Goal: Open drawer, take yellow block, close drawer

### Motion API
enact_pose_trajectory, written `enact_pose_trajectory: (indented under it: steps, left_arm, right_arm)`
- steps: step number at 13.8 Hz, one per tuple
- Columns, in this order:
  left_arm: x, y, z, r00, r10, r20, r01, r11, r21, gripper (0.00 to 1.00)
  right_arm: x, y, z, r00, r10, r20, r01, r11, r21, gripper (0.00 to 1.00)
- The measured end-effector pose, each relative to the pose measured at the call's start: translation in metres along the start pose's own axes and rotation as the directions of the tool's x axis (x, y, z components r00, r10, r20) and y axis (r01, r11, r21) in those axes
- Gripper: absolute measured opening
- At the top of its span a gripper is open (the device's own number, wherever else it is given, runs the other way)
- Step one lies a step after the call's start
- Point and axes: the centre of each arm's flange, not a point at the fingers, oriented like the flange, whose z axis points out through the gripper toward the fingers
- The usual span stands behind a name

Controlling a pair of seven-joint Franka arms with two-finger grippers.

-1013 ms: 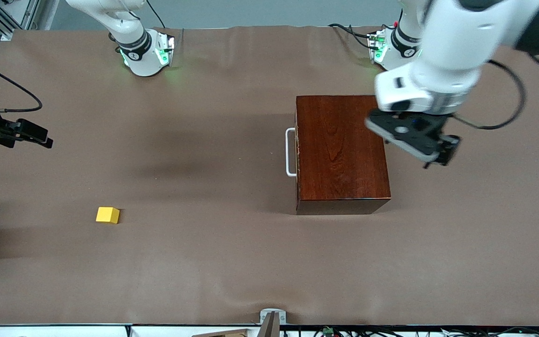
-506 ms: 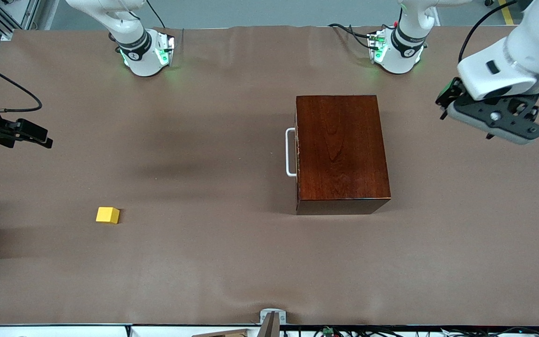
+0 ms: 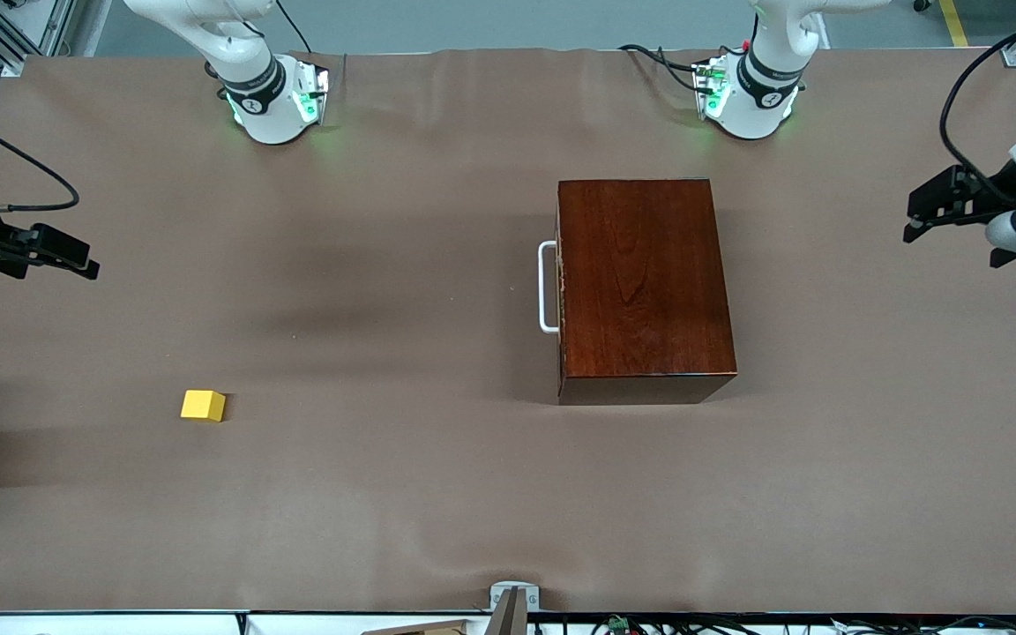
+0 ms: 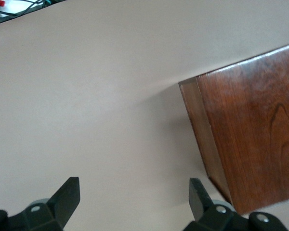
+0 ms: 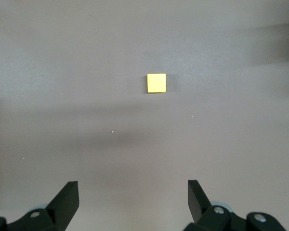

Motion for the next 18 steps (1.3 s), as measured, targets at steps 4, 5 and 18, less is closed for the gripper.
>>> enact_pose_trajectory:
  steps: [4,5,18]
  left_arm:
    - [-0.014,0.019,0.002,0.973,-0.23,-0.002,0.23,0.973,0.001,1.0]
    - [-0.015,0.021,0.002,0.969,-0.247,-0.002,0.247,0.969,0.001,1.0]
    - [-0.016,0.01,0.002,0.974,-0.224,-0.01,0.224,0.975,0.001,1.0]
  right_arm:
    - [0.0,0.0,0.0,1.0,0.0,0.0,0.0,1.0,0.0,1.0]
    - [0.0,0.0,0.0,1.0,0.0,0.0,0.0,1.0,0.0,1.0]
    - [0.0,0.0,0.0,1.0,0.0,-0.001,0.0,1.0,0.0,1.0]
